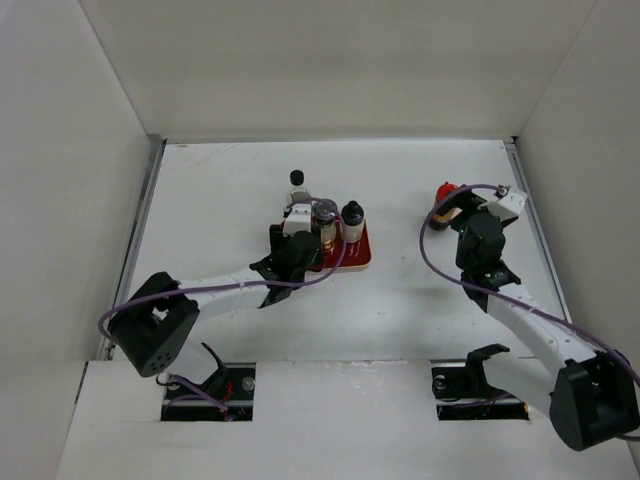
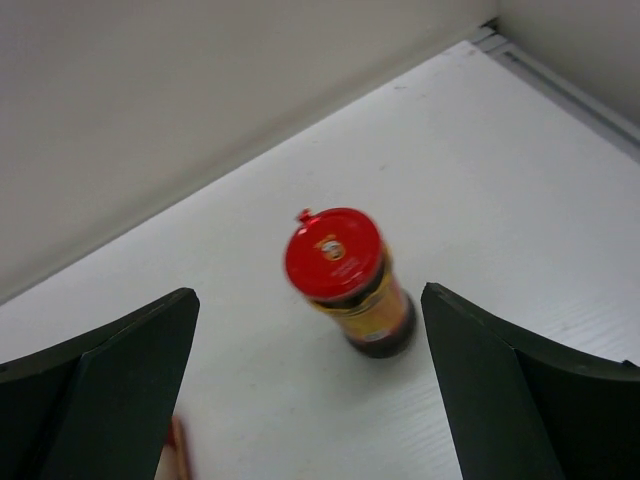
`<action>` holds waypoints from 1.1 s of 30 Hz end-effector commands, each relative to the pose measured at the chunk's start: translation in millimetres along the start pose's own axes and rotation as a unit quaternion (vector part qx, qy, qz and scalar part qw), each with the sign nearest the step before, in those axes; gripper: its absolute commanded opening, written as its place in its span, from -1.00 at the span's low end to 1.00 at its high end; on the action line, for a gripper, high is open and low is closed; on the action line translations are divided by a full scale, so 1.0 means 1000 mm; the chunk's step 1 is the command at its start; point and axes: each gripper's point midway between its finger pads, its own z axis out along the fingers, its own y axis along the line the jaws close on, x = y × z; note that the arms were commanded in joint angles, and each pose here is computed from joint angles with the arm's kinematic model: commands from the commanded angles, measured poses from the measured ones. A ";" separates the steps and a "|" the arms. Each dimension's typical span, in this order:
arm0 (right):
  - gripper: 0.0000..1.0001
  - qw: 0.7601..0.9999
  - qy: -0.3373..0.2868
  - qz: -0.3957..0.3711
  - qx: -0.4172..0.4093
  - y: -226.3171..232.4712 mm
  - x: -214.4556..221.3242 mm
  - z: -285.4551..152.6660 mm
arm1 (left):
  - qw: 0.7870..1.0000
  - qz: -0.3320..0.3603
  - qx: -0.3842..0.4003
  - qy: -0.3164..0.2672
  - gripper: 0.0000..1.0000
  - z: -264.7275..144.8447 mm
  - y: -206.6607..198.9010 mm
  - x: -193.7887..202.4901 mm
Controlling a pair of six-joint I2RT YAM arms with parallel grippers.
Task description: Organize the condiment bottles
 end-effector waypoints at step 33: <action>0.16 0.984 0.143 -0.091 0.064 -0.020 0.075 0.095 | 0.983 -0.124 0.068 -0.113 0.80 -0.043 0.009 -0.051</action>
